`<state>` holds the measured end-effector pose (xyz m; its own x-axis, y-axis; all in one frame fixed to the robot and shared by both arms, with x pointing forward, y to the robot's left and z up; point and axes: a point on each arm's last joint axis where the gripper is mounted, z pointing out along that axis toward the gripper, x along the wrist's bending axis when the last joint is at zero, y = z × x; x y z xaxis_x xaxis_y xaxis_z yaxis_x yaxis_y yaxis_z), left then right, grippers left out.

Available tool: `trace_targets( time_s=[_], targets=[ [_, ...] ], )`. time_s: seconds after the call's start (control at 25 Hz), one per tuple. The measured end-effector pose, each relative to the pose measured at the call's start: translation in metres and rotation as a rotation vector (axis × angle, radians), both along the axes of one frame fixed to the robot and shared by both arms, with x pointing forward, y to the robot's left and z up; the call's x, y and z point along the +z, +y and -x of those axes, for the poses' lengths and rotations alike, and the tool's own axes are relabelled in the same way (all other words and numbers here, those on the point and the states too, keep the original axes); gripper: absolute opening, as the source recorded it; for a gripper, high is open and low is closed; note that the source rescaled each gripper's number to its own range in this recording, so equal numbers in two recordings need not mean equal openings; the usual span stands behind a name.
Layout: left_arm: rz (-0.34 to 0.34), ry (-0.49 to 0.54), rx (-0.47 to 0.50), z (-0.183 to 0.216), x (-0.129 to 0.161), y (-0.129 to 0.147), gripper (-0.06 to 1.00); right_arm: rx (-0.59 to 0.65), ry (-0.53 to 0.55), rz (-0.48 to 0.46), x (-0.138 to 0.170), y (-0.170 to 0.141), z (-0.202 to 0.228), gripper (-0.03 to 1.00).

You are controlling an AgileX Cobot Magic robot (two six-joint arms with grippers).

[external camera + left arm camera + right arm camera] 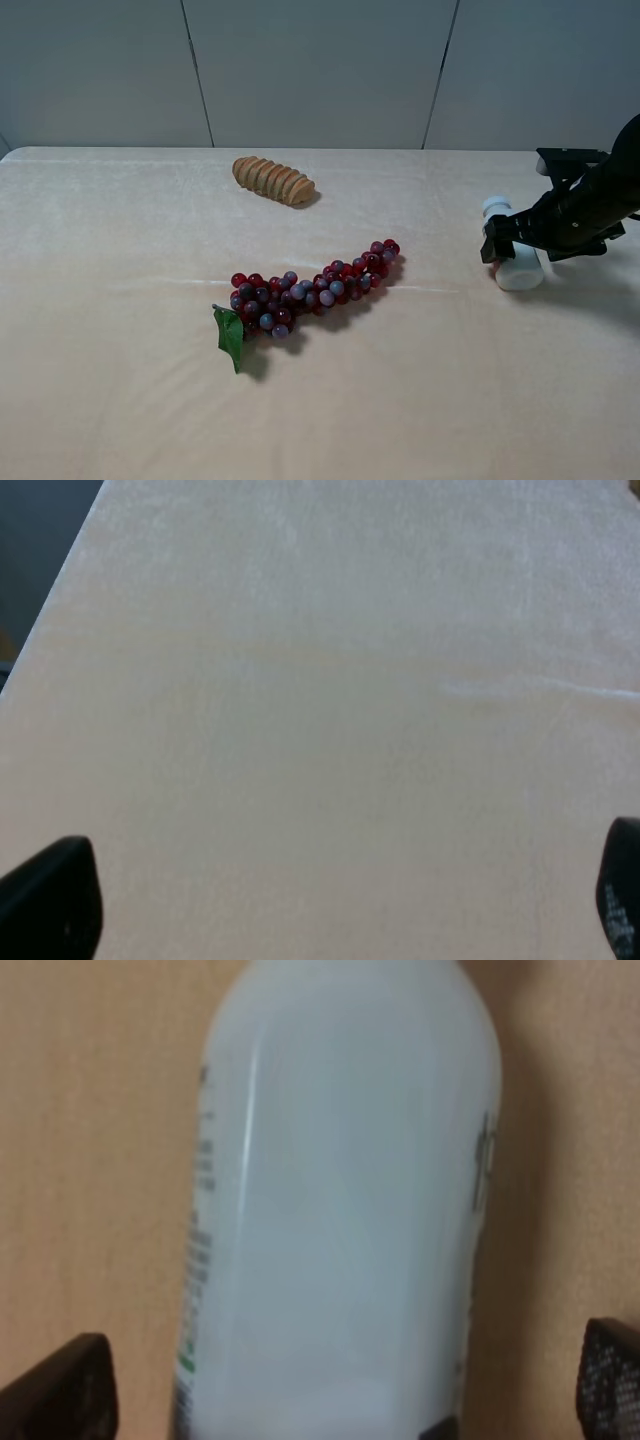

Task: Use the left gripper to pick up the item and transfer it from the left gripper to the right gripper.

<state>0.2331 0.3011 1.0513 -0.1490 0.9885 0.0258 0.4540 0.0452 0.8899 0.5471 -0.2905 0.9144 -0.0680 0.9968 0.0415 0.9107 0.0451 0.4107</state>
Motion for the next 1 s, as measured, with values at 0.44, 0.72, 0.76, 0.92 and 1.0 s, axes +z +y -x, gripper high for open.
trace_targets(
  time_s=[0.44,0.72,0.76,0.92,1.0],
  targets=[
    [0.0,-0.001,0.0,0.0,0.0,0.0,0.98,0.029,0.117,-0.056,0.054,0.006,0.013,1.0],
    [0.0,-0.001,0.0,0.0,0.0,0.0,0.98,0.046,0.11,-0.083,0.112,0.008,0.053,1.0],
    [0.0,-0.001,0.0,0.0,0.0,0.0,0.98,0.049,0.1,-0.086,0.121,0.008,0.061,1.0],
    [0.0,-0.001,0.0,0.0,0.0,0.0,0.98,0.067,0.052,-0.092,0.155,0.009,0.095,1.0],
    [0.0,-0.001,0.0,0.0,0.0,0.0,0.98,0.075,0.03,-0.094,0.168,0.01,0.113,1.0]
  ],
)
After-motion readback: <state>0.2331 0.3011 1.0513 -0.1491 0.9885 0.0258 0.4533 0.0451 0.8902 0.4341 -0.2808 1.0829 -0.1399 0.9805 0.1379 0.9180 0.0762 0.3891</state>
